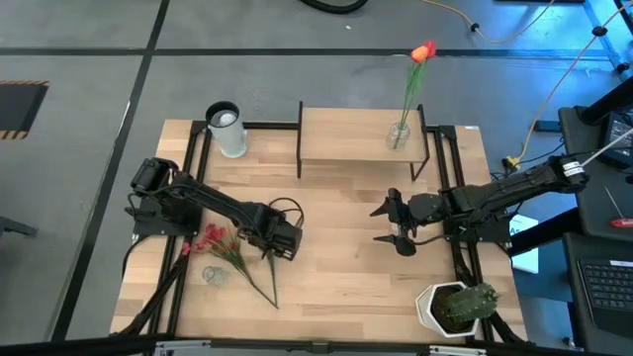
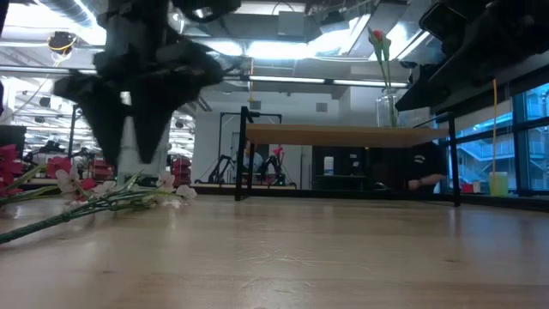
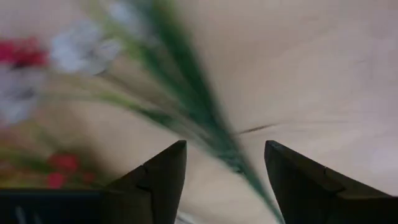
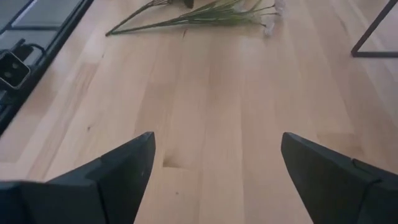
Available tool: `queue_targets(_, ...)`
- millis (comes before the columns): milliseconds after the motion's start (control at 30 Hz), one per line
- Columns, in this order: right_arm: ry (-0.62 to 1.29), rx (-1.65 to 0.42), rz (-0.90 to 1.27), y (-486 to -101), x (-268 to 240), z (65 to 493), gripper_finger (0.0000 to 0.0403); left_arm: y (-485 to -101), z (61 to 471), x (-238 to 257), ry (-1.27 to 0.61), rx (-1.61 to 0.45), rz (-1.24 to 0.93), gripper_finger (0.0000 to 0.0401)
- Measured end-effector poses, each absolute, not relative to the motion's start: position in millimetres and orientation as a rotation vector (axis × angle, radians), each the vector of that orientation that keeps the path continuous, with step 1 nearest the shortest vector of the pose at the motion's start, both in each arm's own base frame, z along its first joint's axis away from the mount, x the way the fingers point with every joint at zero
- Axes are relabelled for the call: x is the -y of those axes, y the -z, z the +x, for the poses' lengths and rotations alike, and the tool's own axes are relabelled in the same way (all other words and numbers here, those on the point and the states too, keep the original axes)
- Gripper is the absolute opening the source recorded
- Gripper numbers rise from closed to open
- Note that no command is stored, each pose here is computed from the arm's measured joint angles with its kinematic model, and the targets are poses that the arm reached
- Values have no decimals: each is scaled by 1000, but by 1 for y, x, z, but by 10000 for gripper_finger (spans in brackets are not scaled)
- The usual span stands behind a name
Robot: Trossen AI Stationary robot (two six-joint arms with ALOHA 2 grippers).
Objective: Pick and place flowers into a vace then onto a shelf
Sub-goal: Put the white flowers into the transparent vase
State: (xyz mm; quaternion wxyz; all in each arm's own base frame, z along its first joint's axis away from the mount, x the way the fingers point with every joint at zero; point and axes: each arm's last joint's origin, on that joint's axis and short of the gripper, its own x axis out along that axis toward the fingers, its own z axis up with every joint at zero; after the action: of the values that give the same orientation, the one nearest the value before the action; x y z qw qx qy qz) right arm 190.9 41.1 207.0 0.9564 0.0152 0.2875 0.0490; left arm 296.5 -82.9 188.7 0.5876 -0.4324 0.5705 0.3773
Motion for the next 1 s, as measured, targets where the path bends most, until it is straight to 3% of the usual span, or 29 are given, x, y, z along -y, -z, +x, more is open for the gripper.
queue_targets(567, -47, -584, 20, -207, -29, 193, 348, -187, 296, 86, -1161, -1223, -1313, 212)
queue_targets(1000, -45, -584, 18, -207, -28, 193, 349, -146, 309, 79, -1293, -1294, -1319, 212)
